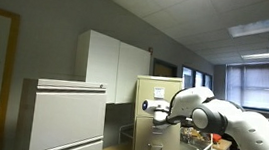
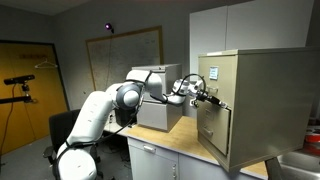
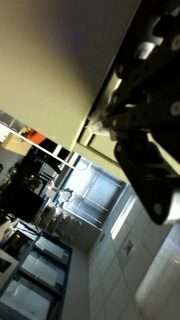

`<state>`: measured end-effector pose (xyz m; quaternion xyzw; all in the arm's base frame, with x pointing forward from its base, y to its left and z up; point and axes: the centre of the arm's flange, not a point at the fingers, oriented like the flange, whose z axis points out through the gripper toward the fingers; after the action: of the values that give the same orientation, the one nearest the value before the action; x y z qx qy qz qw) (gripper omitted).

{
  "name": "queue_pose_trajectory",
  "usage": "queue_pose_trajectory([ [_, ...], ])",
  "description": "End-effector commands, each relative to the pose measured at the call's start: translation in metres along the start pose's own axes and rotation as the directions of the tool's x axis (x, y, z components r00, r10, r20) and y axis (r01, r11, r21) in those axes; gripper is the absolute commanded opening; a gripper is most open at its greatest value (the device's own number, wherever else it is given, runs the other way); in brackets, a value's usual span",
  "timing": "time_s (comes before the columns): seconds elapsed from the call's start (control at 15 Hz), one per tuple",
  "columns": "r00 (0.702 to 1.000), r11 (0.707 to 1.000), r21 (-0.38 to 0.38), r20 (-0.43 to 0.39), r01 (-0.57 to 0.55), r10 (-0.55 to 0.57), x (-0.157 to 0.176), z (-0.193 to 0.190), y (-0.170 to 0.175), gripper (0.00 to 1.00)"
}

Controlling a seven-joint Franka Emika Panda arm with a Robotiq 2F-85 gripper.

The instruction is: Close the bottom drawer of the cabinet to the right.

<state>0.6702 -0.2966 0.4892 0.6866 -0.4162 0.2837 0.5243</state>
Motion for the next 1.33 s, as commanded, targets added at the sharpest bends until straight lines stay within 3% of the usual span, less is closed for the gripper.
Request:
queue_pose_trajectory([
  [0.0,0.996,0.988,0.155,0.087,-0.012,-0.001,-0.017,-0.025,-0.032,0.00],
  [0.47,0.996,0.935,0.352,0.094,-0.030,-0.003,-0.035,-0.098,-0.061,0.00],
  [0.8,0.996,0.882,0.469,0.088,-0.040,-0.002,-0.038,-0.116,-0.072,0.00],
  [1.07,0.996,0.826,0.560,0.093,-0.067,0.018,-0.043,-0.128,-0.063,0.00],
  [1.27,0.996,0.764,0.641,0.080,-0.075,0.030,-0.048,-0.133,-0.047,0.00],
])
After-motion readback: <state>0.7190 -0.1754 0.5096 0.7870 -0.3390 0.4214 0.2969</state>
